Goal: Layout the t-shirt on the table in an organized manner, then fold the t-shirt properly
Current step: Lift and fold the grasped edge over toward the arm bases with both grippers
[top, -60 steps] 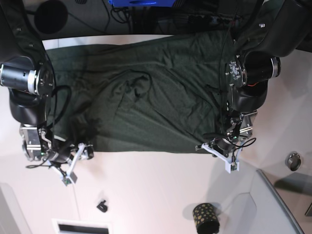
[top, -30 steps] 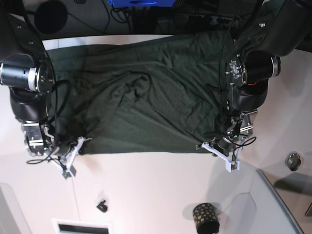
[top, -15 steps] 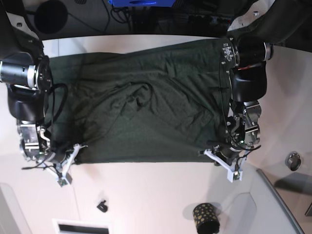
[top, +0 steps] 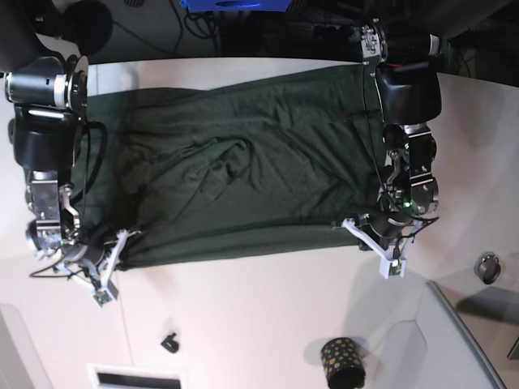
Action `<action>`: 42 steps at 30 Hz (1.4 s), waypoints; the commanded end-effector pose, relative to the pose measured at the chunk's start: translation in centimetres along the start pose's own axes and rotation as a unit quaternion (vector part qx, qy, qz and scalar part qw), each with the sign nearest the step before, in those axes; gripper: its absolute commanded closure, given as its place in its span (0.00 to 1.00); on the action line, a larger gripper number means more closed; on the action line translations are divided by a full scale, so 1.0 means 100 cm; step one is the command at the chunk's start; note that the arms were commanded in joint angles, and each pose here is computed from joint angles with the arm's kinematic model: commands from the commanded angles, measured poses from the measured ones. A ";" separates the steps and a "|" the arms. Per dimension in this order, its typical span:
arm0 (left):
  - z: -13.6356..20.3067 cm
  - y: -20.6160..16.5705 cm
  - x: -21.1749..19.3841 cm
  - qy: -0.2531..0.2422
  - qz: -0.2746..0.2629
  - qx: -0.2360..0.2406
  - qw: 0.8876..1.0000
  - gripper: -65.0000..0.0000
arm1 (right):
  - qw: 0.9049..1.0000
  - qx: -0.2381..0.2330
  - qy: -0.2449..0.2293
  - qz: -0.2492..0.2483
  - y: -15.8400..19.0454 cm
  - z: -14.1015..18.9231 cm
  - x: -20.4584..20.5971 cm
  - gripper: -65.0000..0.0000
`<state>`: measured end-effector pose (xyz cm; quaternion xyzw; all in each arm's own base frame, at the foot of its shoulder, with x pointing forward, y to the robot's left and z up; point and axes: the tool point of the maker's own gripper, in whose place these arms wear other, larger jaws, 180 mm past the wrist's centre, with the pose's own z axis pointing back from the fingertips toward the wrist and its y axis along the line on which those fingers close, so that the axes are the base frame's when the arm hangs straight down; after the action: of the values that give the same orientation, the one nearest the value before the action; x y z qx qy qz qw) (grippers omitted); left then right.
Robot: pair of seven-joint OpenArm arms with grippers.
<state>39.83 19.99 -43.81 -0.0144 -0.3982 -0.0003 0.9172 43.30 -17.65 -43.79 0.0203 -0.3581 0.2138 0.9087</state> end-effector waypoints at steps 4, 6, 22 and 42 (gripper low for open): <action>0.020 -0.009 0.017 -0.039 -0.009 0.001 0.999 1.00 | 0.999 -0.019 -0.028 0.008 -0.017 0.009 0.020 1.00; 0.027 -0.007 0.011 -0.035 -0.014 0.005 0.999 1.00 | 0.999 -0.019 -0.026 0.010 -0.015 0.010 0.016 1.00; 0.071 -0.016 -0.030 -0.017 0.017 -0.020 1.000 1.00 | 0.999 -0.015 0.002 0.046 0.001 0.031 -0.015 1.00; 0.107 -0.014 -0.049 -0.018 0.011 -0.026 0.999 1.00 | 0.996 -0.036 0.028 0.082 0.023 0.070 -0.059 1.00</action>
<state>27.97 18.53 -41.16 -0.0447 -0.3943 -0.0004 0.9179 33.06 -18.77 -43.85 -0.0407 -0.3226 0.2769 0.9042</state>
